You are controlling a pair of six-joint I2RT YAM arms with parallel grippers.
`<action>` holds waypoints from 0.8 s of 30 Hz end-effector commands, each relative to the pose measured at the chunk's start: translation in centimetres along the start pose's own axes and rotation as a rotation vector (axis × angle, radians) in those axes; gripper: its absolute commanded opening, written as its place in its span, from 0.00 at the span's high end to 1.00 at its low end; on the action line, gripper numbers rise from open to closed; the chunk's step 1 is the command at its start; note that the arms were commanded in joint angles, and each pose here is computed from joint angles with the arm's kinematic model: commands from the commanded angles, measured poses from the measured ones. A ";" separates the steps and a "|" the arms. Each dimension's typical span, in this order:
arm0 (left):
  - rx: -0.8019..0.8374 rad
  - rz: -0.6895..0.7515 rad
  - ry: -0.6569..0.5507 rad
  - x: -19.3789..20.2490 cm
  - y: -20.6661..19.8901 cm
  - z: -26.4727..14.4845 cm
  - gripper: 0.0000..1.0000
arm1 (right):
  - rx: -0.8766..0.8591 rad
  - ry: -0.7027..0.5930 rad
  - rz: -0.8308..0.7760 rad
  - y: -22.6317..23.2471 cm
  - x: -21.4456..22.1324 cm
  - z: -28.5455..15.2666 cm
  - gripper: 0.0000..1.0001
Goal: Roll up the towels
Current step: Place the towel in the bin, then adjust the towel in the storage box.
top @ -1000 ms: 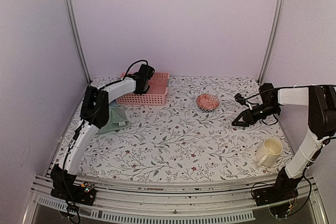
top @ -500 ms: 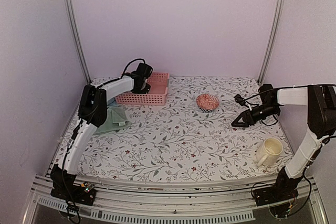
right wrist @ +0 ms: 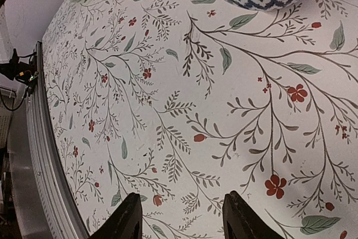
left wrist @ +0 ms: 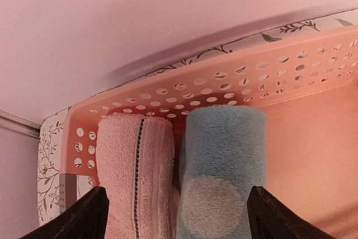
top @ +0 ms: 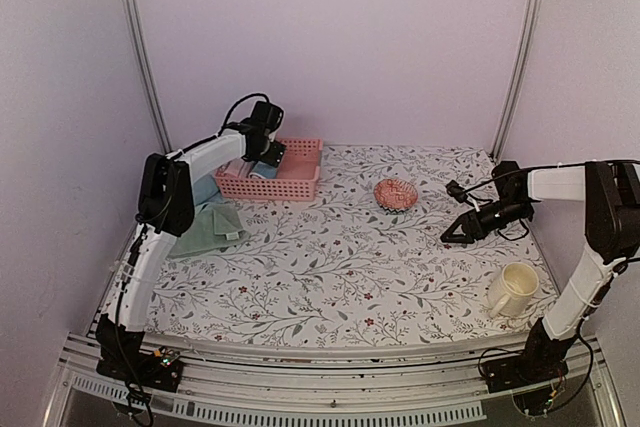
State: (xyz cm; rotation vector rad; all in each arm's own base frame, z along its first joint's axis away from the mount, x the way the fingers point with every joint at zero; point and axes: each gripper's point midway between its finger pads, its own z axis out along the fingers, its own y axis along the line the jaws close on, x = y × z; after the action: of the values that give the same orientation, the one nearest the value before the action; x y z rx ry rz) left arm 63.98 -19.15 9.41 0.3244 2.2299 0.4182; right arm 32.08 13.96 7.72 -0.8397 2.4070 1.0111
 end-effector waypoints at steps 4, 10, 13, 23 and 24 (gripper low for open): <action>0.039 -0.019 -0.045 -2.3 1.2 -2.0 0.12 | -0.031 0.000 0.006 0.3 -0.1 0.2 0.48; 0.217 -0.029 -0.098 -3.3 -1.5 -3.0 0.33 | -0.031 0.002 0.007 0.2 0.0 0.3 0.48; 0.321 -0.047 -0.120 -3.6 -3.6 -3.2 0.53 | -0.032 0.005 0.011 0.1 0.0 0.4 0.48; 0.451 -0.033 -0.119 -2.2 -8.0 -0.9 0.68 | -0.028 0.020 0.020 -0.1 0.5 0.7 0.49; 0.459 -0.030 -0.118 -2.0 -8.4 -0.6 0.68 | -0.026 0.020 0.021 -0.2 0.5 0.7 0.49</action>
State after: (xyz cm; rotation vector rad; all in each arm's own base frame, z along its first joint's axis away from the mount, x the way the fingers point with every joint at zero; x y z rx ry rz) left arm 63.66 -26.01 9.67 0.4975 2.2003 -0.0496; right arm 31.89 13.95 7.17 -0.8326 2.4274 1.0255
